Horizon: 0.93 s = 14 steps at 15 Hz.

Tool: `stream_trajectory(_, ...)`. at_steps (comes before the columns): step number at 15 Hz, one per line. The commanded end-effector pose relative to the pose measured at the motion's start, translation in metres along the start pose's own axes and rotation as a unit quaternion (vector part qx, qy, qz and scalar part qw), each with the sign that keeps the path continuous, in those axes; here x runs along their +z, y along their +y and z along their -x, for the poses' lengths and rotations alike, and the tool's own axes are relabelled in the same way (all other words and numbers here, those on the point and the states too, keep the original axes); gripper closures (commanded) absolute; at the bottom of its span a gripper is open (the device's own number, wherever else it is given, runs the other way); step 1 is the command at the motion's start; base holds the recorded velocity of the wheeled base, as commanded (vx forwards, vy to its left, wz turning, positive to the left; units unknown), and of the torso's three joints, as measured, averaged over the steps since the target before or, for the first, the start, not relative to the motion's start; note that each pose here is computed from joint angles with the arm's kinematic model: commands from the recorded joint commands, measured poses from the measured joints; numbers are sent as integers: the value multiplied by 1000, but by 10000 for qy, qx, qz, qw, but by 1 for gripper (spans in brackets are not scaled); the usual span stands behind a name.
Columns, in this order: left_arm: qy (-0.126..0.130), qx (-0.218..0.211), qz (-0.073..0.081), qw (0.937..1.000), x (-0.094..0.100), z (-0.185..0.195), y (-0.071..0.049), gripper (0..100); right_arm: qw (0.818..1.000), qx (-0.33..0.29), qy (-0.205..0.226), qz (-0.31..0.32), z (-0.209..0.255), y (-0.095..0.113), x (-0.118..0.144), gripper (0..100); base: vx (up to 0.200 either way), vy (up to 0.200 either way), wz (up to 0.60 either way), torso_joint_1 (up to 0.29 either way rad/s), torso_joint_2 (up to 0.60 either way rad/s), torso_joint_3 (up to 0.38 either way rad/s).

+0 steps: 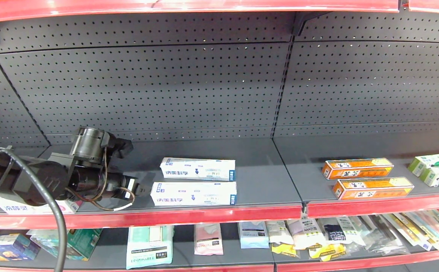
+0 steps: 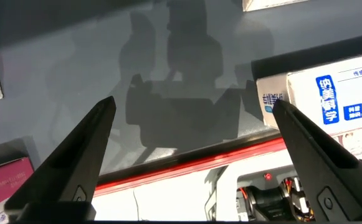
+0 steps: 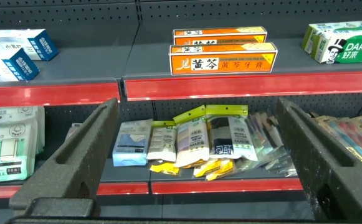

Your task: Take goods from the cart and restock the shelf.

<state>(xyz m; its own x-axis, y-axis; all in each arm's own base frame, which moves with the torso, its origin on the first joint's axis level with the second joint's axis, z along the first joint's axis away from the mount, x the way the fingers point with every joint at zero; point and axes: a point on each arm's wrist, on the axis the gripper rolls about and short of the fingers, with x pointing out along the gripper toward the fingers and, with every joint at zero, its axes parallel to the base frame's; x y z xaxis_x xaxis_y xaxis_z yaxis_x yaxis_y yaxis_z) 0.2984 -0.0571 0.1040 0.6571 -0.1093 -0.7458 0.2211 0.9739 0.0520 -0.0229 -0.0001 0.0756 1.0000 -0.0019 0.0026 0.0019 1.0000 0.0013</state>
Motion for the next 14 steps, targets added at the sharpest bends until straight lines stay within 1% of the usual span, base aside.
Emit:
stream_trajectory(1, -92, 86, 63, 9999, 2, 6, 7, 0, 10000, 2, 5, -1, 0, 0, 0, 0, 0, 0, 0, 0, 0, 0)
stream_trajectory(3, -286, 158, 88, 9994, 5, 20, 12, 0, 10000, 2, 5, -1, 0, 0, 0, 0, 0, 0, 0, 0, 0, 0)
stream_trajectory(4, -421, 248, 25, 9988, 5, 32, 19, 0, 10000, 2, 5, -1, 0, 0, 0, 0, 0, 0, 0, 0, 0, 0)
stream_trajectory(6, -584, 403, -35, 9975, -3, 54, 27, 0, 10000, 2, 5, -1, 0, 0, 0, 0, 0, 0, 0, 0, 0, 0)
stream_trajectory(7, -652, 469, -13, 9968, -8, 64, 29, 0, 10000, 2, 5, -1, 0, 0, 0, 0, 0, 0, 0, 0, 0, 0)
stream_trajectory(10, -885, 638, 114, 9940, -21, 91, 35, 0, 10000, 2, 5, -1, 0, 0, 0, 0, 0, 0, 0, 0, 0, 0)
stream_trajectory(11, -1057, 739, 174, 9915, -32, 109, 36, 0, 10000, 2, 5, -1, 0, 0, 0, 0, 0, 0, 0, 0, 0, 0)
stream_trajectory(12, -1107, 769, 200, 9907, -36, 115, 36, 0, 10000, 2, 5, -1, 0, 0, 0, 0, 0, 0, 0, 0, 0, 0)
stream_trajectory(13, -1267, 844, 249, 9880, -45, 129, 35, 0, 10000, 2, 5, -1, 0, 0, 0, 0, 0, 0, 0, 0, 0, 0)
stream_trajectory(14, -1498, 900, 278, 9842, -57, 148, 32, 0, 10000, 2, 5, -1, 0, 0, 0, 0, 0, 0, 0, 0, 0, 0)
